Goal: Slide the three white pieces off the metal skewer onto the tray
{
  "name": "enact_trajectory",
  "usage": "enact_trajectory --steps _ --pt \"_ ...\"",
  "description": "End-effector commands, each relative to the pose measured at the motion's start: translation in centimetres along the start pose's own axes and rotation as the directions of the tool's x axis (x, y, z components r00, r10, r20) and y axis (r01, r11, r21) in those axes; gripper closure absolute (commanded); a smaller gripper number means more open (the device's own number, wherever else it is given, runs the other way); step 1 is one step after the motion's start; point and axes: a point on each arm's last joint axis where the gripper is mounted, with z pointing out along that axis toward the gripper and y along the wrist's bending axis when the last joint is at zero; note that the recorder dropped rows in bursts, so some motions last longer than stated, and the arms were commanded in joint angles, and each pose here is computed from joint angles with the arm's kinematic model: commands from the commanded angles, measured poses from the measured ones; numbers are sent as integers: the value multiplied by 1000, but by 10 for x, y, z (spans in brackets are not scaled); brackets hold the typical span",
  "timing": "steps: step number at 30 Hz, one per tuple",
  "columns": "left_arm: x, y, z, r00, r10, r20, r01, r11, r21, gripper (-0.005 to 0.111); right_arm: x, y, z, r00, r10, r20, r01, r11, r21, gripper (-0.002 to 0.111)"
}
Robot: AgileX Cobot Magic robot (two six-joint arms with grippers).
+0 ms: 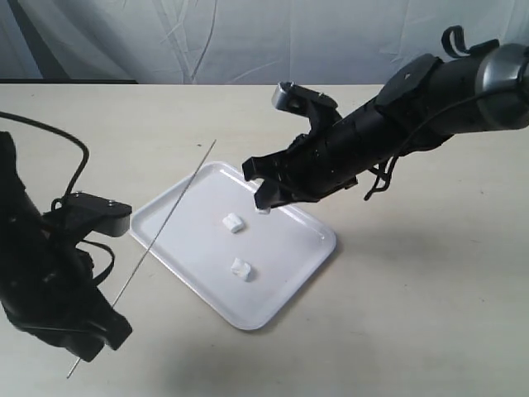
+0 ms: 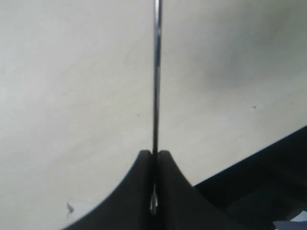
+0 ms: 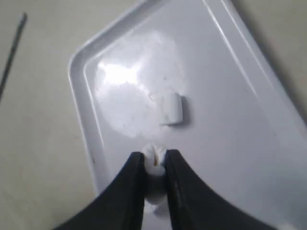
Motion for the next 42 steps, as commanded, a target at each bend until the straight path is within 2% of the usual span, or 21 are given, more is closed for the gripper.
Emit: enact_trajectory --steps 1,8,12,17,21,25,31,34,39,42 --pt "-16 1 6 998 -14 -55 14 1000 1 107 10 -10 12 996 29 -81 -28 1000 13 91" --pt "-34 6 29 992 -22 -123 23 1000 5 107 16 -20 26 992 54 -115 -51 998 29 78" --pt "-43 8 42 990 -11 -141 14 1000 14 107 15 -20 25 993 52 -105 -49 998 33 75" --pt "-56 10 48 988 -10 -153 13 1000 16 107 8 -8 8 998 4 -70 -2 1000 23 75" --pt "-64 11 53 987 62 -148 -59 998 25 107 6 5 -11 995 -70 -67 71 997 8 75" --pt "-76 13 55 989 69 -129 -68 998 14 107 5 18 -34 985 -162 -65 163 987 6 75" --pt "-94 13 54 994 74 -78 -74 997 3 107 7 35 -61 978 -204 -52 204 979 -19 75" --pt "-99 14 56 991 84 -102 -85 996 -4 101 8 43 -72 977 -206 -46 205 978 -37 75" --pt "-104 16 60 989 89 -116 -91 996 -10 82 10 56 -92 970 -243 -21 242 969 -57 75" --pt "-96 20 50 974 136 -180 -149 987 -59 73 11 63 -110 952 -307 16 307 951 -17 75"
